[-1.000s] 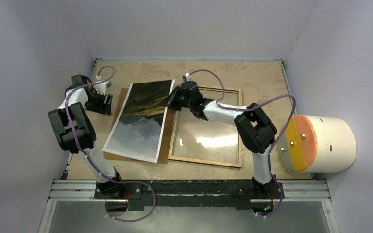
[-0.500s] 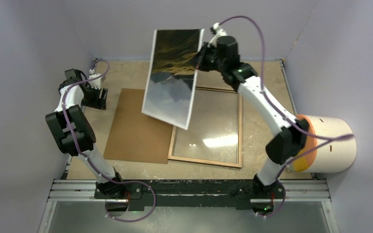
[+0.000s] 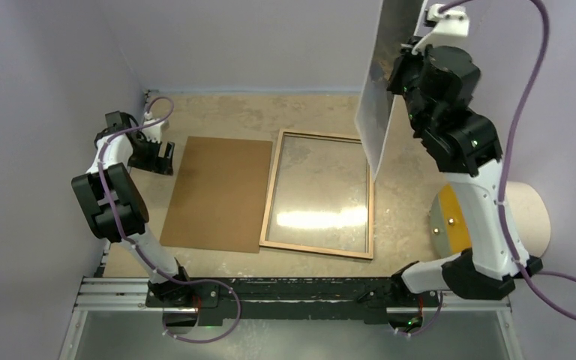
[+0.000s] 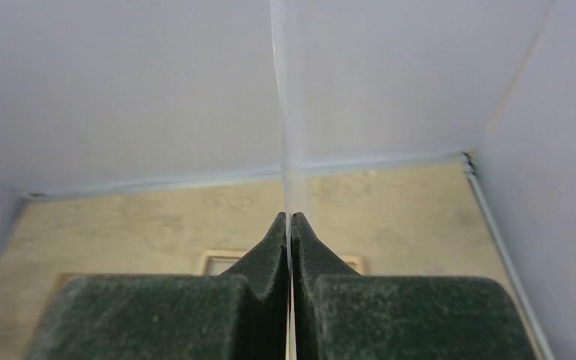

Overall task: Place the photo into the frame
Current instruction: Turn over the photo from the photo frame.

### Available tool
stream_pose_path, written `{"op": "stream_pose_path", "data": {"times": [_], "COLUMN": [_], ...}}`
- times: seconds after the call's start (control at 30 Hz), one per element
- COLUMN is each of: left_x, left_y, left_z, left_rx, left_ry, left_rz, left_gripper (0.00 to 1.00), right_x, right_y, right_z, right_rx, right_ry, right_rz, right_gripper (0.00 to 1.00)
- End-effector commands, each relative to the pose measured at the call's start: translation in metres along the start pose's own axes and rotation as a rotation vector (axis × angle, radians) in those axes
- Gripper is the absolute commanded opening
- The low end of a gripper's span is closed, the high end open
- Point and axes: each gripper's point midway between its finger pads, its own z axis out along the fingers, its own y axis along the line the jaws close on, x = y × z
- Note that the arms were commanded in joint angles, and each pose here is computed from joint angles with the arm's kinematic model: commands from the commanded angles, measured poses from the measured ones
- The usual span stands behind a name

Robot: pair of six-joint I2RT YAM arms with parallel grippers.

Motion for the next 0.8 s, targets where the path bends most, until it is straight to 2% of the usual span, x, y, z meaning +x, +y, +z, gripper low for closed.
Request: {"op": "stream_pose_path", "data": {"times": [0.0, 0.1, 0.2, 0.3, 0.4, 0.5, 0.6, 0.77], "left_x": [-0.012, -0.011, -0.008, -0.007, -0.007, -0.006, -0.004, 0.001], "left_y": [-0.006, -0.004, -0.005, -0.005, -0.002, -0.001, -0.003, -0.008], "left_z": [-0.013, -0.014, -0.011, -0.009, -0.009, -0.009, -0.008, -0.003], "left_rx": [0.004, -0.008, -0.013, -0.010, -0.025, -0.029, -0.027, -0.008], "left_ry": [-0.055, -0.056, -0.054, -0.051, -0.050, -0.047, -0.056, -0.051], "left_rz": [0.021, 0.015, 0.001, -0.002, 0.001, 0.005, 0.013, 0.010], "left_gripper": [0.84, 0.87, 0.89, 0.90, 0.90, 0.91, 0.91, 0.93], "right_x": [0.093, 0.148, 0.168, 0.186, 0.223, 0.272, 0.316, 0.346], "right_y": [-0.027, -0.052, -0.063, -0.060, -0.046, -0.023, 0.005, 0.045], "right_z": [0.038, 0.045, 0.045, 0.048, 0.051, 0.049, 0.044, 0.036], "right_rx": [0.230, 0.414, 0.494, 0.506, 0.428, 0.297, 0.158, 0.039], "right_ry": [0.300, 0.458, 0.480, 0.512, 0.602, 0.703, 0.760, 0.781], "right_rz": [-0.269, -0.435, -0.492, -0.551, -0.549, -0.449, -0.264, 0.079], "right_gripper": [0.00, 0.00, 0.00, 0.00, 0.00, 0.00, 0.00, 0.00]}}
